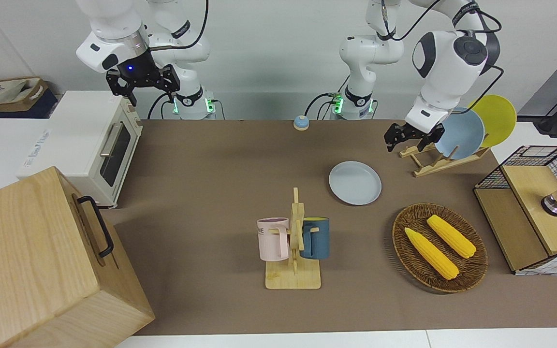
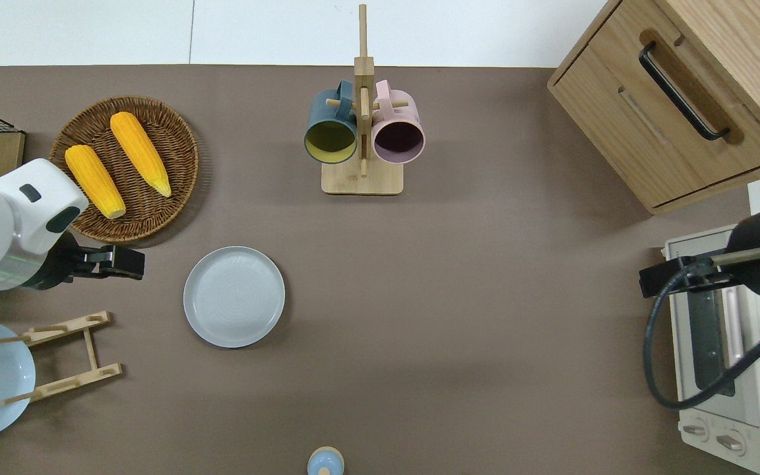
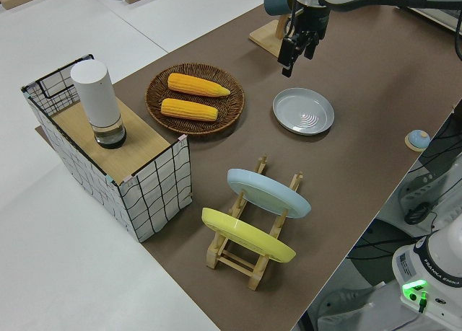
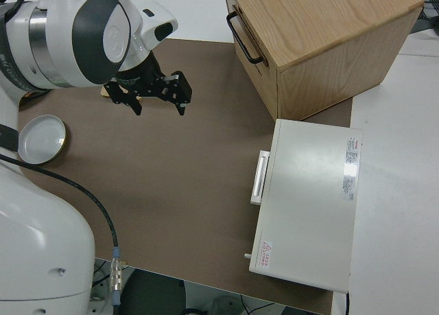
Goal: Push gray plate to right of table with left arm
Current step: 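Move the left gripper down beside the gray plate's rim nearest it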
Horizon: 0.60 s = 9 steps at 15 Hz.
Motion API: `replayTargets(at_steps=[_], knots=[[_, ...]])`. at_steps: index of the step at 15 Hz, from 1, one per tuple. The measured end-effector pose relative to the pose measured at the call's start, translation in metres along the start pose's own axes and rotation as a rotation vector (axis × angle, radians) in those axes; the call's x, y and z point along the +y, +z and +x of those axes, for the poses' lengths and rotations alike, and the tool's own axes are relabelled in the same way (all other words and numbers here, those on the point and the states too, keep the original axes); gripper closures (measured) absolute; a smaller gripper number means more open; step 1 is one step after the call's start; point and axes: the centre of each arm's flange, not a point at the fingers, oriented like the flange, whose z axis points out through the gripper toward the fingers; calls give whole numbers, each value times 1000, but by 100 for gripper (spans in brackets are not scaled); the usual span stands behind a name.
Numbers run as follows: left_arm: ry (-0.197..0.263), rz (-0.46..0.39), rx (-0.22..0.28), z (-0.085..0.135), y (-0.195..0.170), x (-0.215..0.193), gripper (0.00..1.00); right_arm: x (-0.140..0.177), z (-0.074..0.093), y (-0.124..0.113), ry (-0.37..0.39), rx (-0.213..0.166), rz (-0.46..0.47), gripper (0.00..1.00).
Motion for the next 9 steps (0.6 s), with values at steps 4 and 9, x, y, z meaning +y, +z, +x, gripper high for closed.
replayTargets(at_steps=[4,9], knots=[[10,0,15,-4,25,6,0,0,0,0,0,0,0,1],[17,-1,32,-14,56,9,0,0,0,0,0,0,0,1]])
